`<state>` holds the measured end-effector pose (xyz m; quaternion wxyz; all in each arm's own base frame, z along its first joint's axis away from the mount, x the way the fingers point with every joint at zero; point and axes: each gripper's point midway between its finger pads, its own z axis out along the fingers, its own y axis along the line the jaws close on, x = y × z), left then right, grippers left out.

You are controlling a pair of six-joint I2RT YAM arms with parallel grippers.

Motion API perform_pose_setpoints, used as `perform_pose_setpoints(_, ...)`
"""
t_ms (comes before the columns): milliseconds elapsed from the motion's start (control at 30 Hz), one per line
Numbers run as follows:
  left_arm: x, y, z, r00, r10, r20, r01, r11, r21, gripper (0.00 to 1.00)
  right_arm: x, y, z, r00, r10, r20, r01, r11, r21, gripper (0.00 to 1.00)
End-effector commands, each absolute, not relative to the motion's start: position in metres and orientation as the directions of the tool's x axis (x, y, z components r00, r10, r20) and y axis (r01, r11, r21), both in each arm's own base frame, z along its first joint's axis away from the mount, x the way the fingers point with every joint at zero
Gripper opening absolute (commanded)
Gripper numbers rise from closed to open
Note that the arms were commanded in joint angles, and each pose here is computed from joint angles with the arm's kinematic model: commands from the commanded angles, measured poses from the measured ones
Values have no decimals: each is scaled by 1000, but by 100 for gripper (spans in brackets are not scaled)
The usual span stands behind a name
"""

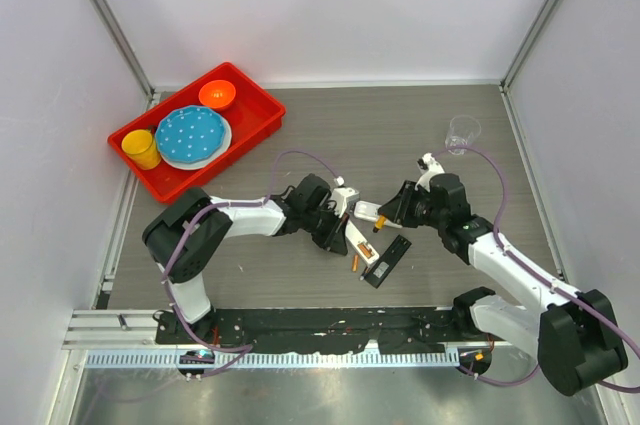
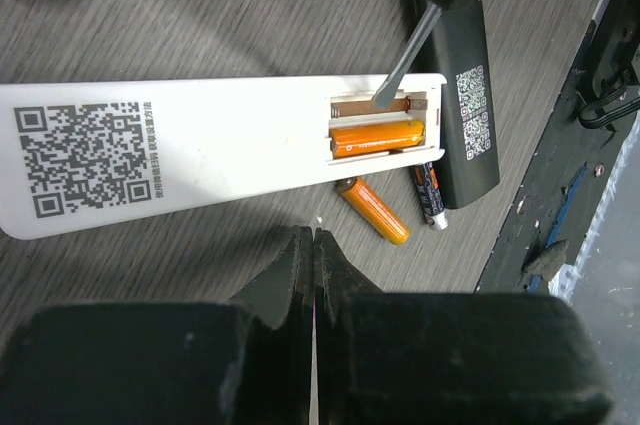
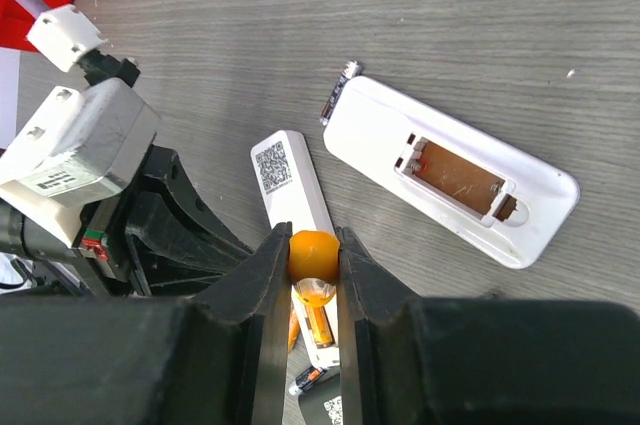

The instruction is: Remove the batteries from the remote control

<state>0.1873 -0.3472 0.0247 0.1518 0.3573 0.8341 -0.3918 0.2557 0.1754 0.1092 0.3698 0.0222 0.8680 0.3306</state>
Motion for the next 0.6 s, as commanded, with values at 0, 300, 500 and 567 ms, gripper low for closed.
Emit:
perform_pose_setpoints(0, 186, -358, 37, -685, 468, -558, 727, 389, -566, 2, 259, 178, 111, -712, 279, -644, -226, 777, 587, 1)
perform_pose_setpoints(300, 181, -362, 34, -684, 486, -544, 726, 377, -576, 1, 255, 182, 105, -730, 256, -634, -237, 775, 586, 1)
perform_pose_setpoints(500, 180, -365, 34, -683, 491, -541, 726, 374, -577, 0, 252, 187, 99, -750, 244, -615, -236, 770, 593, 1)
perform_pose_setpoints(567, 179, -365, 33, -683, 494, -538, 725, 377, -576, 0, 252, 189, 97, -754, 237, -613, -237, 772, 590, 1)
